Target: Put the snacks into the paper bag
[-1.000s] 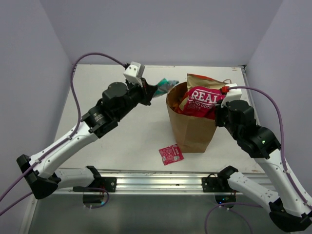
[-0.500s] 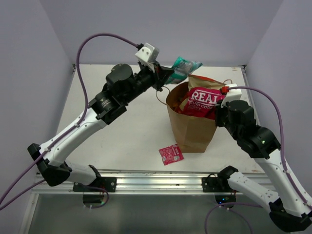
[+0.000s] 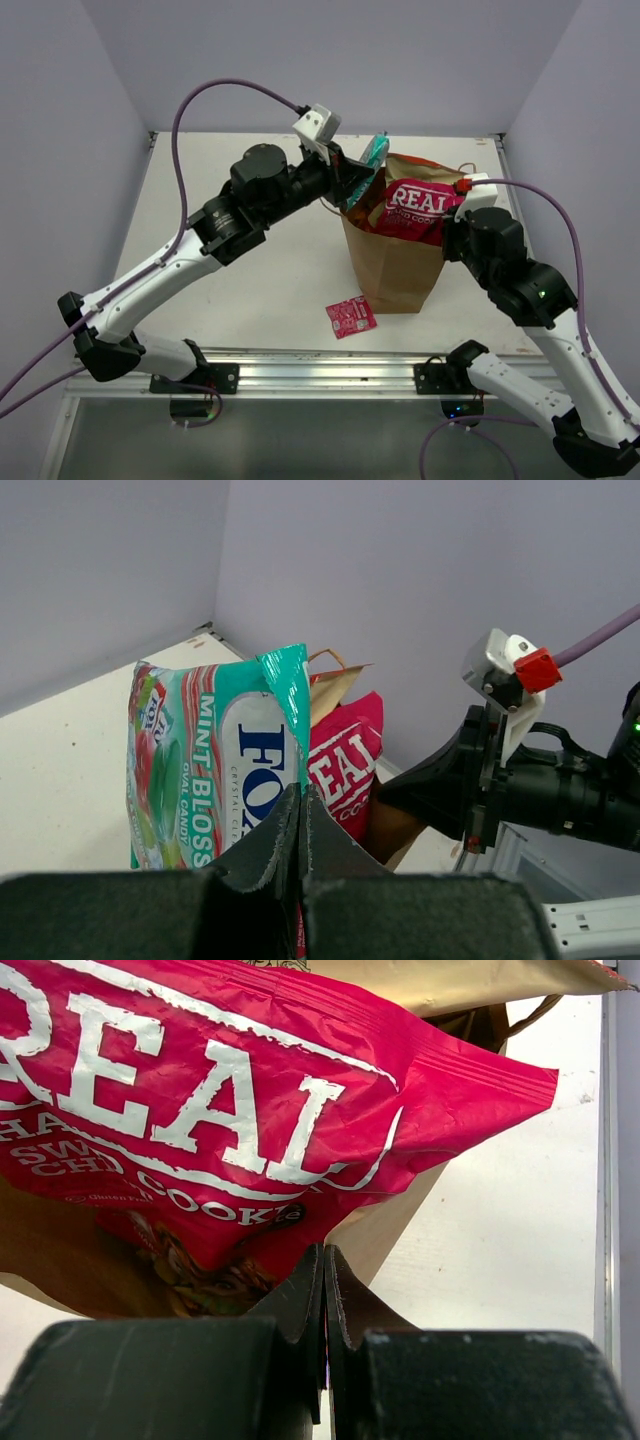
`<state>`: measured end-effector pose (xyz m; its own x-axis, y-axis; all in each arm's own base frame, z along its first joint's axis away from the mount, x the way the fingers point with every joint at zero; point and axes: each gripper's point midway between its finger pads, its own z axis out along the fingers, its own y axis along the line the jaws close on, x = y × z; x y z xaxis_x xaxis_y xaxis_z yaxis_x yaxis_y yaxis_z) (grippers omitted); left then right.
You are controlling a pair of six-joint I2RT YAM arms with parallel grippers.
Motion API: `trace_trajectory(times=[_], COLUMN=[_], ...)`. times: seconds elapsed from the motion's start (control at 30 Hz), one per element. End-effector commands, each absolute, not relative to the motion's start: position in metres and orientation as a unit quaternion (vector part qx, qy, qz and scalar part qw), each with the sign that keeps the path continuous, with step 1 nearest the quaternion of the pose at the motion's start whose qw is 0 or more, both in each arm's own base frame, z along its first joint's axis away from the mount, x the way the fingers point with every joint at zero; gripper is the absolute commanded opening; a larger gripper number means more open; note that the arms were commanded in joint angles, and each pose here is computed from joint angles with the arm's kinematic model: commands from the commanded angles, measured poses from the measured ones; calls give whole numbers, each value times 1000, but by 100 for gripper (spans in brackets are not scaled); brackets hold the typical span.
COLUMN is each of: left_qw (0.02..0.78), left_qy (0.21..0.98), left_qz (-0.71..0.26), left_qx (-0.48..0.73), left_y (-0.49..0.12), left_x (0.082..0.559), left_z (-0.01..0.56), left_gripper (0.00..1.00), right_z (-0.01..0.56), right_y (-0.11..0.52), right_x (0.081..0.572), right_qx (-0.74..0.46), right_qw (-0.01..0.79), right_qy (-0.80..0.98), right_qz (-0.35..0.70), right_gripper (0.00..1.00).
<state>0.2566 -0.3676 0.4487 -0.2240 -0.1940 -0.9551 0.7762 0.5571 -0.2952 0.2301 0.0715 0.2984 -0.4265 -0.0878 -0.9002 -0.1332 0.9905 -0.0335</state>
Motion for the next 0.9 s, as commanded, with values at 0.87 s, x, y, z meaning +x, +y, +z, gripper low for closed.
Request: trace_trajectory(times=[0.87], left_qw=[590], left_qy=[645], left_qz=[-446], left_qx=[192], left_y=[-373], left_x=[242], left_z=[474], left_gripper=[0], right_z=[301], right_y=[72], right_x=[223], right_qx=[-65], right_qw=[534], right_qy=[842], right_qz=[35], right_gripper=[0])
